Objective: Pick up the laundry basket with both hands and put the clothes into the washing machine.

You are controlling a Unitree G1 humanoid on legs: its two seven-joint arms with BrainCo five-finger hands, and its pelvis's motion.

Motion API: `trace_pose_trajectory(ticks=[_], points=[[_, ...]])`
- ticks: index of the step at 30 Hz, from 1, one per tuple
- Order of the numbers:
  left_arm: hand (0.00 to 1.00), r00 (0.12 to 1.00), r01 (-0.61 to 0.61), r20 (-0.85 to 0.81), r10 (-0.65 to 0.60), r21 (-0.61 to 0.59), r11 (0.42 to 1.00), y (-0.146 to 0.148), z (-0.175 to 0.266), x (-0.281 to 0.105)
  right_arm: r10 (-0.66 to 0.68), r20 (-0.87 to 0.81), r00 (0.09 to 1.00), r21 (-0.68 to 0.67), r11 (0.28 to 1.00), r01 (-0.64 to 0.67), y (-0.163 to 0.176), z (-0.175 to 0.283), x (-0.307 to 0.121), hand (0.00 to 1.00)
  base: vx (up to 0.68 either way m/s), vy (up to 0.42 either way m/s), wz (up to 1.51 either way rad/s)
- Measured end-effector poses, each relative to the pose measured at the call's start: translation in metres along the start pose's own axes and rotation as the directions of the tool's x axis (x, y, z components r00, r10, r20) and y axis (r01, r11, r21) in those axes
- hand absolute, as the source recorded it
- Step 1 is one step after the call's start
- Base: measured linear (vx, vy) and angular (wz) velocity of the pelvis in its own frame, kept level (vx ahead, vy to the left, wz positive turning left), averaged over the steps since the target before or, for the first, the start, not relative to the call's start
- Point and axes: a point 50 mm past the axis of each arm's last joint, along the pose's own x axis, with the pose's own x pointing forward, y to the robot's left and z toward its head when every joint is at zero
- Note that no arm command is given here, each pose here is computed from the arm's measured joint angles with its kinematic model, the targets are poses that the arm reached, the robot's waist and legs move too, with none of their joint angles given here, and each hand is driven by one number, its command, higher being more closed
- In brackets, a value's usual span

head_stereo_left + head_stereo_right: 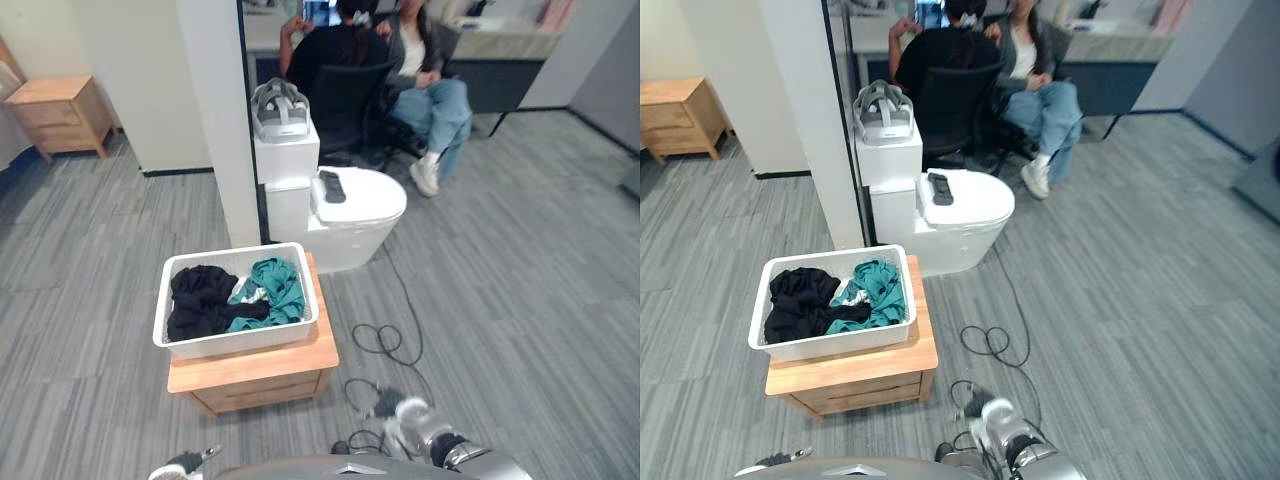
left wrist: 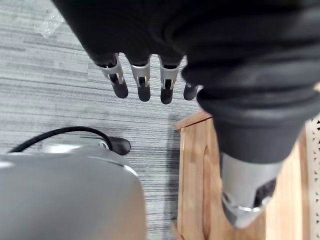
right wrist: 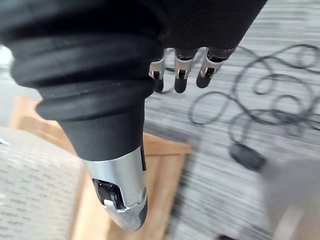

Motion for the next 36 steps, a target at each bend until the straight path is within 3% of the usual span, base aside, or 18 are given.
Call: trace_pose_trajectory(ticks=[5, 7, 14, 20, 26, 36], points=[[0.0, 0.978, -0.056, 0.194, 0.071, -0.083, 0.995, 0.02, 0.031, -0.008, -0.12, 0.283, 0.952, 0.102, 0.99, 0.094, -0.029, 0.058, -0.014, 0.0, 0.13, -0.01, 0.16], [0.0, 0.937, -0.138, 0.303, 0.172, -0.133, 0.982, 0.052, 0.046, -0.022, -0.163, 0.345, 0.924, 0.114, 0.985, 0.131, -0.039, 0.068, -0.023, 0.0, 0.05, 0.102, 0.04], [0.0, 0.791, -0.373, 0.417, 0.448, -0.253, 0.893, 0.142, 0.066, -0.061, -0.211, 0.444, 0.871, 0.101, 0.977, 0.186, -0.054, 0.093, -0.036, 0.0, -0.03, 0.051, -0.01], [0.0, 0.742, -0.392, 0.467, 0.482, -0.281, 0.876, 0.151, 0.095, -0.067, -0.219, 0.519, 0.826, 0.035, 0.971, 0.235, -0.069, 0.129, -0.041, 0.0, -0.12, -0.028, -0.04], [0.0, 0.731, -0.299, 0.563, 0.385, -0.242, 0.923, 0.131, 0.18, -0.064, -0.198, 0.488, 0.85, 0.051, 0.979, 0.199, -0.07, 0.164, -0.024, 0.0, -0.18, -0.042, -0.04], [0.0, 0.57, -0.253, 0.735, 0.367, -0.268, 0.93, 0.133, 0.307, -0.131, -0.238, 0.579, 0.78, 0.057, 0.966, 0.253, -0.087, 0.251, -0.04, 0.0, -0.12, -0.043, -0.04]])
